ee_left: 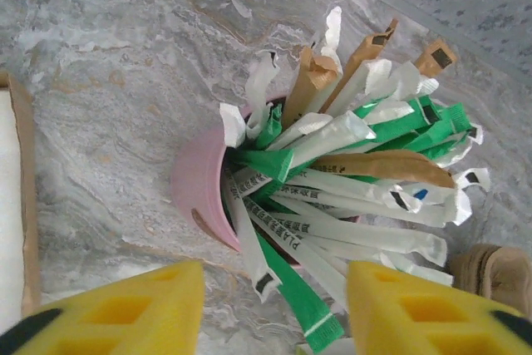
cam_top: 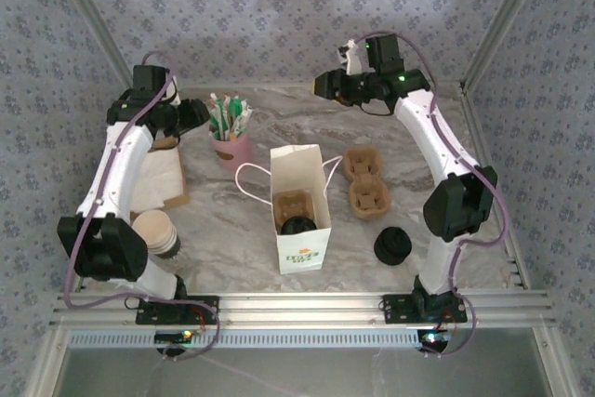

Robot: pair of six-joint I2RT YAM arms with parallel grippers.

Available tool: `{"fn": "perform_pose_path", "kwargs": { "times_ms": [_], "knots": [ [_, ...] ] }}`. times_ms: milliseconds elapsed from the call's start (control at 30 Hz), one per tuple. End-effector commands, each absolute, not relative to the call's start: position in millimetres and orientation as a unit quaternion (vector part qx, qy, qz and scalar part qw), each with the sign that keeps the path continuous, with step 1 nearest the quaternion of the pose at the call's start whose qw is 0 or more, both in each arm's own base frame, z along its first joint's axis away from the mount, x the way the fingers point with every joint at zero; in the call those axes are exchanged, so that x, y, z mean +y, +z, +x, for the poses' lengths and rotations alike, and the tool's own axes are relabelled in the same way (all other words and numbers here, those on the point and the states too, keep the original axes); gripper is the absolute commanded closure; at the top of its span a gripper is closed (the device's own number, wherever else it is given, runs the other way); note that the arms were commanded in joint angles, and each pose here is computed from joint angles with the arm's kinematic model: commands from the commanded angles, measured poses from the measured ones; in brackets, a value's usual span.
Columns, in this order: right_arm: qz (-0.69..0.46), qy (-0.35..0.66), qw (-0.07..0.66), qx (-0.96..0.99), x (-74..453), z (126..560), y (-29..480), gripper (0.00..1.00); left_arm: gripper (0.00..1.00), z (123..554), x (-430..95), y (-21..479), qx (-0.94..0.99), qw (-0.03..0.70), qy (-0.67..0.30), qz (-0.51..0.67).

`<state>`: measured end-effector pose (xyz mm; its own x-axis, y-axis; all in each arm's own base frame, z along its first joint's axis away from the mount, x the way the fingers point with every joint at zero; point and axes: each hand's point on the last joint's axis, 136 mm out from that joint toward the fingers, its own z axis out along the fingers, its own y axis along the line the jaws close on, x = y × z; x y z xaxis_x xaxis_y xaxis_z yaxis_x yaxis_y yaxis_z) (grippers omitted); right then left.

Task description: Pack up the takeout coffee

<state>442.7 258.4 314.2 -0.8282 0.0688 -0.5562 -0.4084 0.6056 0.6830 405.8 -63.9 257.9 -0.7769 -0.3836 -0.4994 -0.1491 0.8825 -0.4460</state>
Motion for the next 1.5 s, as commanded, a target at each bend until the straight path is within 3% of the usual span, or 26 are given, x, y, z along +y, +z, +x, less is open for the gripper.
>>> {"fn": "perform_pose_path", "kwargs": {
  "times_ms": [0,133,333,700,967,1167,1467],
  "knots": [
    [-0.113,0.437,0.269,0.851,260,438,318,0.54,0.64,416,-68,268,0.917,0.311,-0.209,-0.138],
    [-0.111,0.434,0.267,0.853,257,438,314,0.55,0.77,422,-73,264,0.926,0.297,-0.195,-0.124],
    [-0.111,0.432,0.266,0.855,255,436,311,0.55,0.79,431,-79,257,0.937,0.283,-0.175,-0.111],
    [-0.110,0.426,0.262,0.859,247,433,306,0.55,0.60,438,-77,256,0.942,0.275,-0.159,-0.110],
    [-0.110,0.428,0.260,0.859,246,432,304,0.55,0.60,442,-80,252,0.944,0.267,-0.159,-0.108],
    [-0.109,0.428,0.258,0.859,246,432,302,0.56,0.53,437,-78,256,0.945,0.268,-0.152,-0.108],
    [-0.109,0.429,0.255,0.860,247,431,300,0.57,0.57,439,-81,248,0.946,0.261,-0.160,-0.107]
  ]
}}
